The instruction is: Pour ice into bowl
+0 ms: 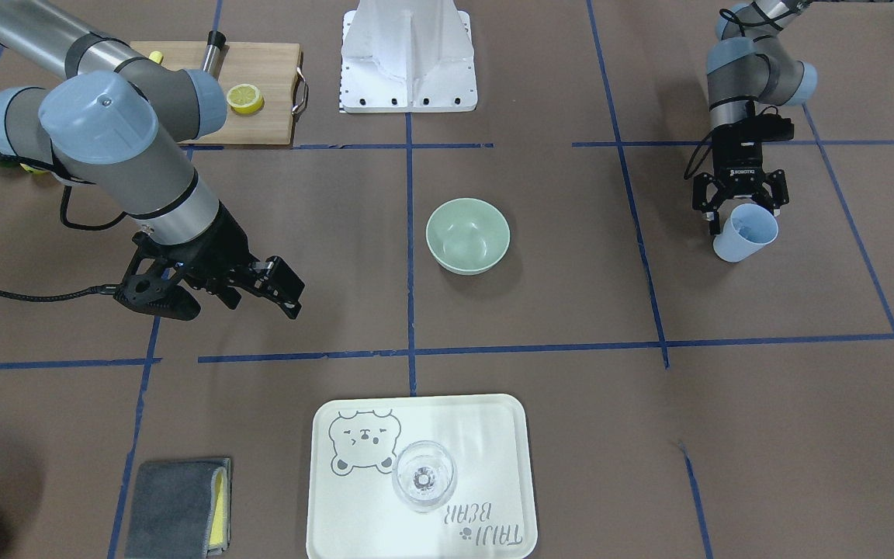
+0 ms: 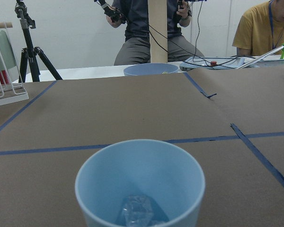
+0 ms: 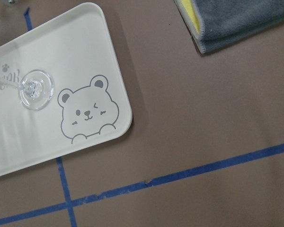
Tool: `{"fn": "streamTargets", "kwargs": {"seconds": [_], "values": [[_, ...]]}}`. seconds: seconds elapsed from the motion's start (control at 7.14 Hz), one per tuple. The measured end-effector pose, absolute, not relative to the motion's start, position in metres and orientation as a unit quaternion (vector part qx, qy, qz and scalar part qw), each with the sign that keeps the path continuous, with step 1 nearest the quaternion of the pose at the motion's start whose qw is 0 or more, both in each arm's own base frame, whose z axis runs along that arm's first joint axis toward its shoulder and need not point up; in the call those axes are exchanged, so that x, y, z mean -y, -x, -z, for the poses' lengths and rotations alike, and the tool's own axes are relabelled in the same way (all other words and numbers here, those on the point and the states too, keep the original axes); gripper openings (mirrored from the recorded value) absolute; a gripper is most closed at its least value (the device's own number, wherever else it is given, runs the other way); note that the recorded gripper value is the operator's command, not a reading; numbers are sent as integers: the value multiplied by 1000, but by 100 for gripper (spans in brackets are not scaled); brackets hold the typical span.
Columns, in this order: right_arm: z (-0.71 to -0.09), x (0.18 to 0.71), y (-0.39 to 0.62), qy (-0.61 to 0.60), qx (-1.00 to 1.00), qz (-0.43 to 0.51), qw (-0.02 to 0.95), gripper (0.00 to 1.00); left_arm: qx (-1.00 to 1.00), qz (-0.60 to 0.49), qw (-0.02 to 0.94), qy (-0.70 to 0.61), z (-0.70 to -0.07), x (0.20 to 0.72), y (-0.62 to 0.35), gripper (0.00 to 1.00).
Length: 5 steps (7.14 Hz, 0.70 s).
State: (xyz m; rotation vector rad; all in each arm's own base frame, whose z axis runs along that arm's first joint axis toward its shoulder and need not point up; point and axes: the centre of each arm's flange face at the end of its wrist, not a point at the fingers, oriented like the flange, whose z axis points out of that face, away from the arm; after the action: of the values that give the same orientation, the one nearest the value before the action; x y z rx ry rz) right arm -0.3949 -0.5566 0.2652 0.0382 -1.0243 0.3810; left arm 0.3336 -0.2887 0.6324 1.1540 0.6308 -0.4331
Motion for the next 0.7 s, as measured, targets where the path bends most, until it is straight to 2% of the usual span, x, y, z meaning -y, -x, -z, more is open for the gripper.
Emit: {"fn": "streamTargets", "kwargs": {"seconds": [0.7], "values": [[-265,556,396,-19,487,-181,854,100,-282,206,772,-531,-642,299,-336,99]]}}
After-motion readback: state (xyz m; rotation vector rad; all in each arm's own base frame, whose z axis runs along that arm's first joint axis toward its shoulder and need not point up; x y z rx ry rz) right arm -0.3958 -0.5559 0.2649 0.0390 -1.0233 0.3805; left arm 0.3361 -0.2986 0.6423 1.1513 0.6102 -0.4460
